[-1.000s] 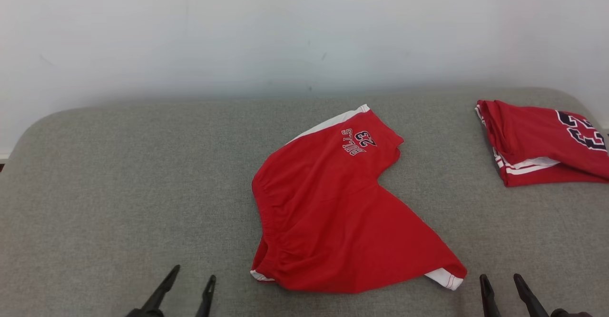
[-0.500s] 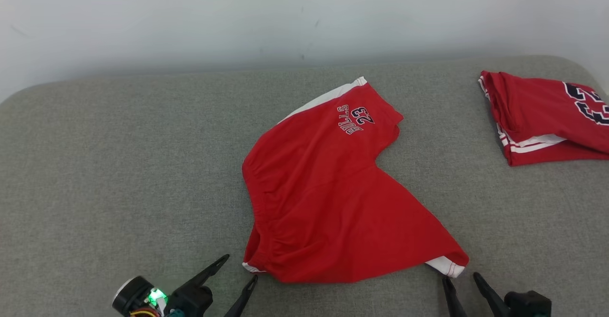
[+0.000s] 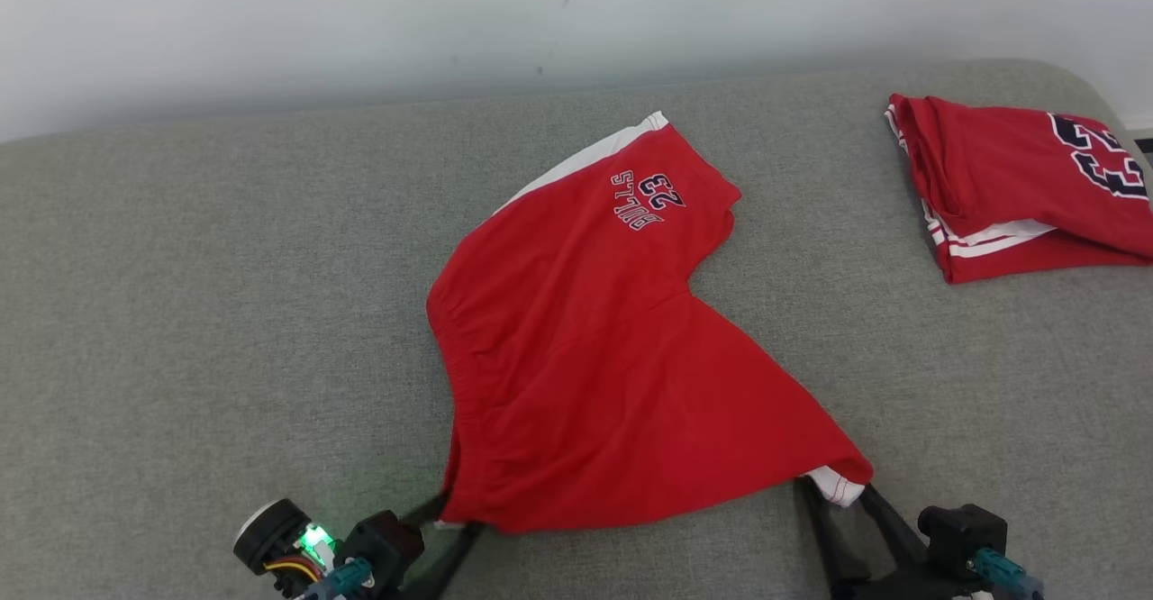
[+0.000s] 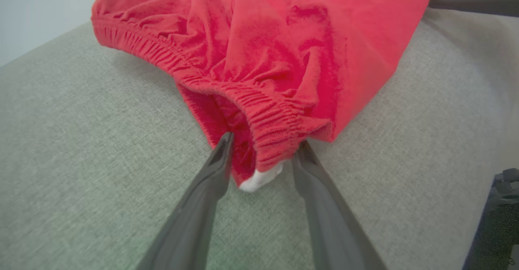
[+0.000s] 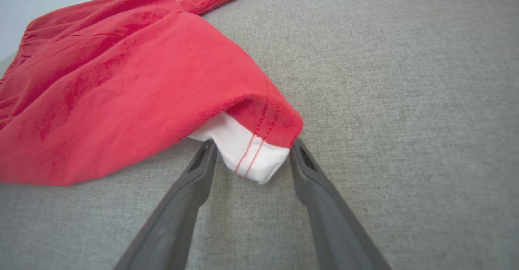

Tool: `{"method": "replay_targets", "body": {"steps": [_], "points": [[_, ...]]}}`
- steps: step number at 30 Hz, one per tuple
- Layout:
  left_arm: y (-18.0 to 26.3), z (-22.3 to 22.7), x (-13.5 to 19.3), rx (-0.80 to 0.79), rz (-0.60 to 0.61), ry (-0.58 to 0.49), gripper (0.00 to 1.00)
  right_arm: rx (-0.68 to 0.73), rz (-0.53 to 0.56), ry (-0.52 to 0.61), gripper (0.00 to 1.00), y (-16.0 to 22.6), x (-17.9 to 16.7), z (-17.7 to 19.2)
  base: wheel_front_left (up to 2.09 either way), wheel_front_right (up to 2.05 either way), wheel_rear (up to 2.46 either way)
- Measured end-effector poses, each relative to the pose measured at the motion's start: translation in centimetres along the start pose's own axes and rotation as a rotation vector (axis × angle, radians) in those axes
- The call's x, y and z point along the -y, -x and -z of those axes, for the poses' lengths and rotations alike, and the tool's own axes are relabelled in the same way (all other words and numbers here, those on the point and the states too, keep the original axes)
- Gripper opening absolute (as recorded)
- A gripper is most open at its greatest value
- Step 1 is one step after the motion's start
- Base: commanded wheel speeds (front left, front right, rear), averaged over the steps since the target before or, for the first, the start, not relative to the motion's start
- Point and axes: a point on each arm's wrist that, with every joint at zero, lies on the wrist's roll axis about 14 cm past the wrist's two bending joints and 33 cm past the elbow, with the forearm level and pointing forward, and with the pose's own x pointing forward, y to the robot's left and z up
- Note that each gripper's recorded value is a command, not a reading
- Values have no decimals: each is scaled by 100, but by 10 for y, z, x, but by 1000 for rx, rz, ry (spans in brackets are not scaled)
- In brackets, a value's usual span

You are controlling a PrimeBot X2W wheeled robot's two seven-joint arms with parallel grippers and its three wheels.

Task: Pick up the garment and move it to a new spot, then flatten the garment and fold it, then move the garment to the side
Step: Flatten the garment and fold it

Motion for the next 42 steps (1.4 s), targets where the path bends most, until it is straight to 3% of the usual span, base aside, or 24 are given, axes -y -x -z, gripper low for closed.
{"method": "replay_targets", "body": {"steps": [1,10,16,24,30,39,42], "points": [[0,2,0,-7,1,10,0,8,-2,-5,0,-1,-1,-3,0,0,0],[4,-29,-7,117,-51,96,0,101,-41,11,0,5,-6,-31,0,0,0],[13,-65,-23,235,-98,104,0,205,-121,84,0,6,-19,-69,0,0,0],[3,-163,-70,452,-119,24,0,391,-220,220,0,-21,-33,-159,0,0,0],[-15,-247,-124,553,-144,-37,0,488,-262,301,0,-62,-42,-236,0,0,0],[-54,-320,-186,607,-172,-96,0,577,-284,361,0,-129,-54,-332,0,0,0],[-69,-332,-208,614,-193,-118,0,607,-281,336,0,-154,-56,-360,0,0,0]]}}
